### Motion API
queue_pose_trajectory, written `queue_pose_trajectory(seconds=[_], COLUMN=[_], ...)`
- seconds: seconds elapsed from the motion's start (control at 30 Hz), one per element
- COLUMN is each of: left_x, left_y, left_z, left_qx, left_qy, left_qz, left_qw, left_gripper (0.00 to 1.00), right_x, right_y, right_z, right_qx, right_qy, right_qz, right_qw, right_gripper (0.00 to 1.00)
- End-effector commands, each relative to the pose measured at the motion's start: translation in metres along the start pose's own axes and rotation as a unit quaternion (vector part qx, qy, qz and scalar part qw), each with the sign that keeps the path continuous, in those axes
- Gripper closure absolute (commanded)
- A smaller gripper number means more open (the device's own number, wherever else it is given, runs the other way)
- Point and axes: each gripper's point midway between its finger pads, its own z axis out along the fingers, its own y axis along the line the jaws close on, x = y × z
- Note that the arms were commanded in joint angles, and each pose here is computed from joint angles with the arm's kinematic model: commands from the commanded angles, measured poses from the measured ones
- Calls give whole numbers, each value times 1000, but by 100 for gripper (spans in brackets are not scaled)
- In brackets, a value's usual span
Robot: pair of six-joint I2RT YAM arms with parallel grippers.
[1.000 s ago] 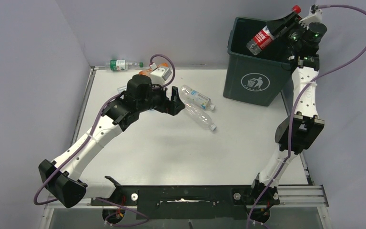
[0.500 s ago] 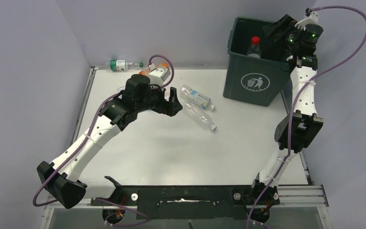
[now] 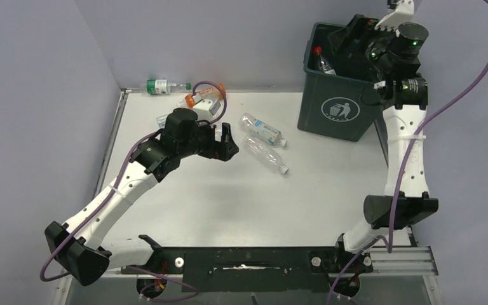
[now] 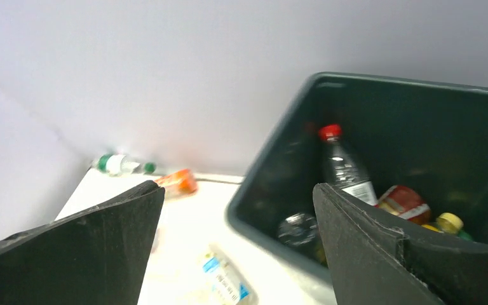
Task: Put the plastic bottles in the bin
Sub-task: Place the plastic bottle in the trash bin, then pick up the plastic bottle at the center of the board.
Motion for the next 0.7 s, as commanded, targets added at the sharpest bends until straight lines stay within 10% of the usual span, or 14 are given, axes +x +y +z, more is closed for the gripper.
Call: queue_pose_trajectory(seconds=[0.0,0.67], left_x=[-26,-19], left_y=[-7,-8], left_z=[-11,-15], left_qx=[5,0], left_qy=[-52,-43], left_qz=[-23,-60], left_qw=[998,997], left_gripper=[13,13], right_x=[12,303], right_y=[38,87], right_z=[-37,-91], right_qx=[-7,-78], right_qy=[25,307], right_qz=[-49,-68], right_qw=[998,946], right_gripper=[9,13])
